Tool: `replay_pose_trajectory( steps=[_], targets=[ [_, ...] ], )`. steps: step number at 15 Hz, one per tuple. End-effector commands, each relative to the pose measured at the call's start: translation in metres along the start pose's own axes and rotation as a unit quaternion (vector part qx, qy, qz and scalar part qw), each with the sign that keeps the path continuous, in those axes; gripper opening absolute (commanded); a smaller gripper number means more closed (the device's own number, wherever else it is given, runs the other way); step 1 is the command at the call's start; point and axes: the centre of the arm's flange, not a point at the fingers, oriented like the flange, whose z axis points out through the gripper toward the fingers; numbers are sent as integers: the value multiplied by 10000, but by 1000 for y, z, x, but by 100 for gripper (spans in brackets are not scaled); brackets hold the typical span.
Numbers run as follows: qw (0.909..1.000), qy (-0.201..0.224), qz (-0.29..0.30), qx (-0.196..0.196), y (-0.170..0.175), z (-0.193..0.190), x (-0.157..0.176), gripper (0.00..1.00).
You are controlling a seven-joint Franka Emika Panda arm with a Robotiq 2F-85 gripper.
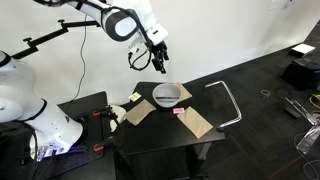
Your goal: Pick the marker and put it in the bowl
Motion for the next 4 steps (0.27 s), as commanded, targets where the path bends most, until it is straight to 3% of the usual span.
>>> replay_pose_trajectory(
  steps=[1,4],
  targets=[
    [10000,4,-3,1,0,0,0,100],
    [10000,-46,-4,-41,1,6,-1,100]
  ],
)
